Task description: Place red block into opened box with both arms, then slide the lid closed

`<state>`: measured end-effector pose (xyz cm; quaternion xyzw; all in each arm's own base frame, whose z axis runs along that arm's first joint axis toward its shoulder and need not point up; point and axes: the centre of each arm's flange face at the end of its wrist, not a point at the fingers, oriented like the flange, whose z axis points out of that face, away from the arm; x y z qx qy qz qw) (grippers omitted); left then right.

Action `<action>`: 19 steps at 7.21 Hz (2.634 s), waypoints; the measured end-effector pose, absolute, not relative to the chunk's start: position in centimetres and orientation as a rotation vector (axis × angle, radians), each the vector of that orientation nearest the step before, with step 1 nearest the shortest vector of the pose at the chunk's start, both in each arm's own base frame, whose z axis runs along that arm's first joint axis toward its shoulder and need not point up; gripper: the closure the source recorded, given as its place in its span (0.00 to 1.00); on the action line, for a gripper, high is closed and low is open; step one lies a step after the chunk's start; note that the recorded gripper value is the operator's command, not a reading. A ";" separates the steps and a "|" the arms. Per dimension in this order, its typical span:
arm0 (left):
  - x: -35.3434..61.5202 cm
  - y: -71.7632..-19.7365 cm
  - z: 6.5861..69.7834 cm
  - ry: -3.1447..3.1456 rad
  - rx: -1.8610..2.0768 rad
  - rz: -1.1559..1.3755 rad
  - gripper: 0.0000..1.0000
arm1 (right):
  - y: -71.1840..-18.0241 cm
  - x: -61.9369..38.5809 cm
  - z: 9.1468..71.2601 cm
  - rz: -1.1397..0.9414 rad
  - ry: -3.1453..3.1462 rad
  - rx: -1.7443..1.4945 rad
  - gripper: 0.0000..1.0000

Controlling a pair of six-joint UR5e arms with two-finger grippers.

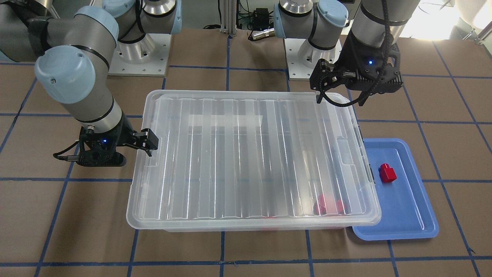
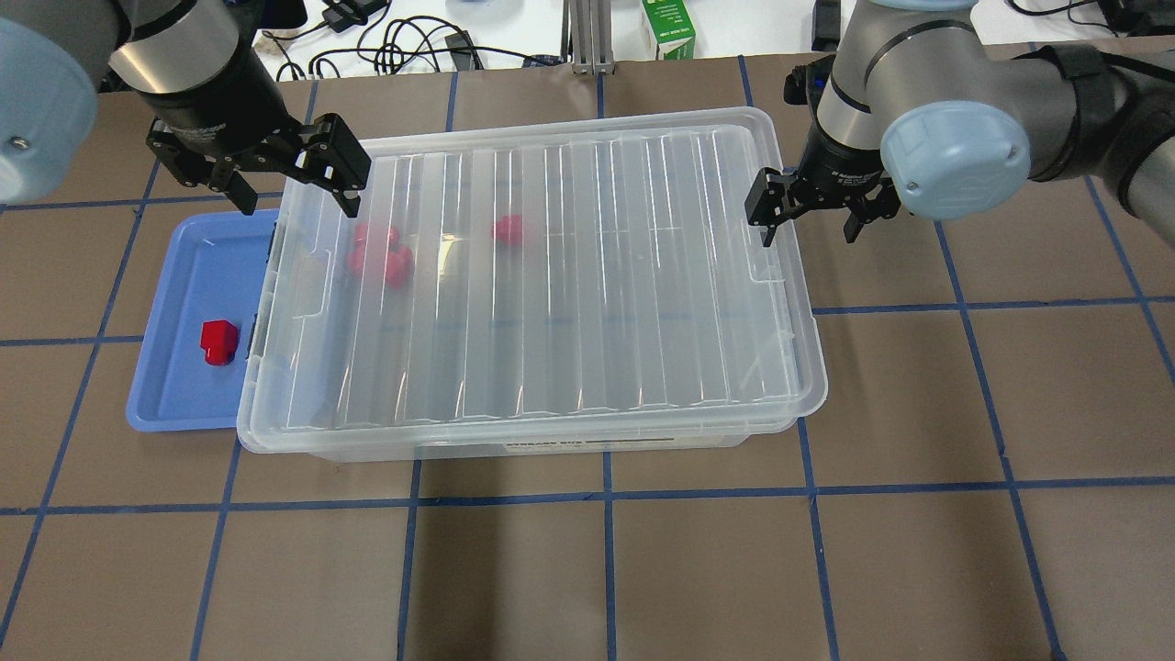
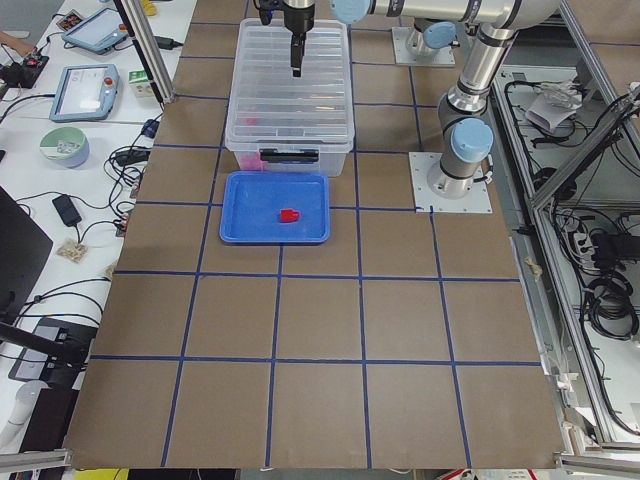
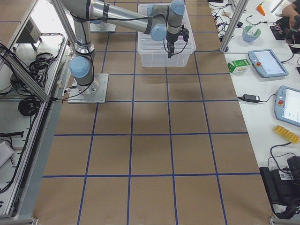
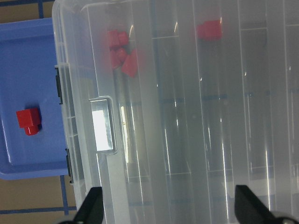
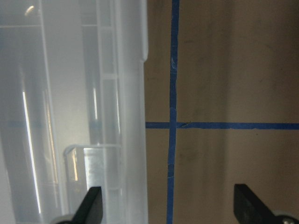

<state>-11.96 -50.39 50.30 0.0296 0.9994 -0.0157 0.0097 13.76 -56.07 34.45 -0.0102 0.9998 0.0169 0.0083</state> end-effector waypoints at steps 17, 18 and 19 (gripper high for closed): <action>15.9 -57.0 17.2 3.190 -0.039 0.211 0.75 | -56.9 -3.9 35.0 0.084 3.244 0.226 0.00; 15.8 -56.9 17.0 3.190 -0.039 0.222 0.84 | -56.9 -4.0 35.0 0.082 3.245 0.230 0.00; 15.8 -56.8 17.4 3.187 -0.037 0.227 0.88 | -56.9 -4.2 35.0 0.084 3.245 0.234 0.00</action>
